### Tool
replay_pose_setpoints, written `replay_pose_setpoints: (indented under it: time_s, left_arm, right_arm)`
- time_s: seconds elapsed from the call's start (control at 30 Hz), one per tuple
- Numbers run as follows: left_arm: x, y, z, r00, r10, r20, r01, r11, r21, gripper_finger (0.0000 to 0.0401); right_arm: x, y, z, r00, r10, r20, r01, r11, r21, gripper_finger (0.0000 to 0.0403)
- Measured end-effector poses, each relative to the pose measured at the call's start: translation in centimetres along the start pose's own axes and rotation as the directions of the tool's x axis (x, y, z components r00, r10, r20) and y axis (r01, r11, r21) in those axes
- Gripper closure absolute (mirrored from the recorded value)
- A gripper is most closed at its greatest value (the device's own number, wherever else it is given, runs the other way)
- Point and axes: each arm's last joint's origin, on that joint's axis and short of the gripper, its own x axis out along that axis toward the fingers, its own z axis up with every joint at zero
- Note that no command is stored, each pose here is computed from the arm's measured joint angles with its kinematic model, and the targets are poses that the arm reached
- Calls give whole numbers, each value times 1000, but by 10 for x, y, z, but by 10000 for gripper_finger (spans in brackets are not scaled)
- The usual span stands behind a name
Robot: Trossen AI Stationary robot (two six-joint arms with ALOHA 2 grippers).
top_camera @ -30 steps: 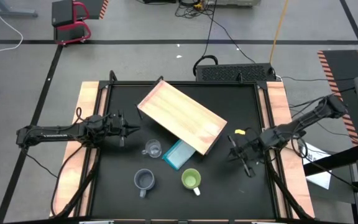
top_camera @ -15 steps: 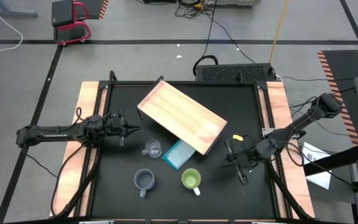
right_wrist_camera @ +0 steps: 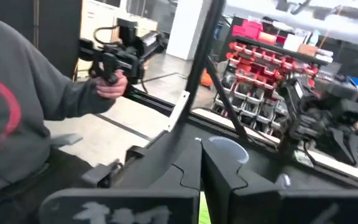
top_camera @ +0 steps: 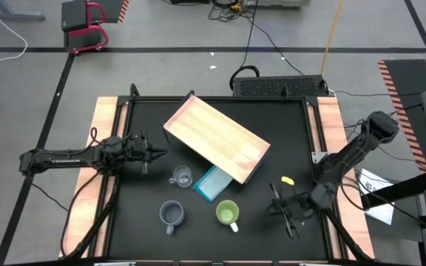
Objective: Stack small to large cups/mugs on shelf
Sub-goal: Put the green mug on the shelf
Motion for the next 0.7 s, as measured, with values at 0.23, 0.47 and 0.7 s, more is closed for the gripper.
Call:
replay_pose_setpoints:
  time_s: [0.23, 0.47, 0.7]
  left_arm:
    - [0, 0, 0, 1000, 0, 1, 0, 1000, -12, 370]
    - [0, 0, 0, 1000, -1, 1, 1, 1000, -15, 370]
    - [0, 0, 0, 1000, -1, 2, 1, 1000, -17, 370]
  right_arm:
    - [14, 30, 13, 999, -31, -17, 31, 999, -31, 403]
    - [34, 42, 3, 998, -33, -61, 34, 999, 19, 403]
    - [47, 44, -10, 967, -198, -161, 196, 980, -26, 403]
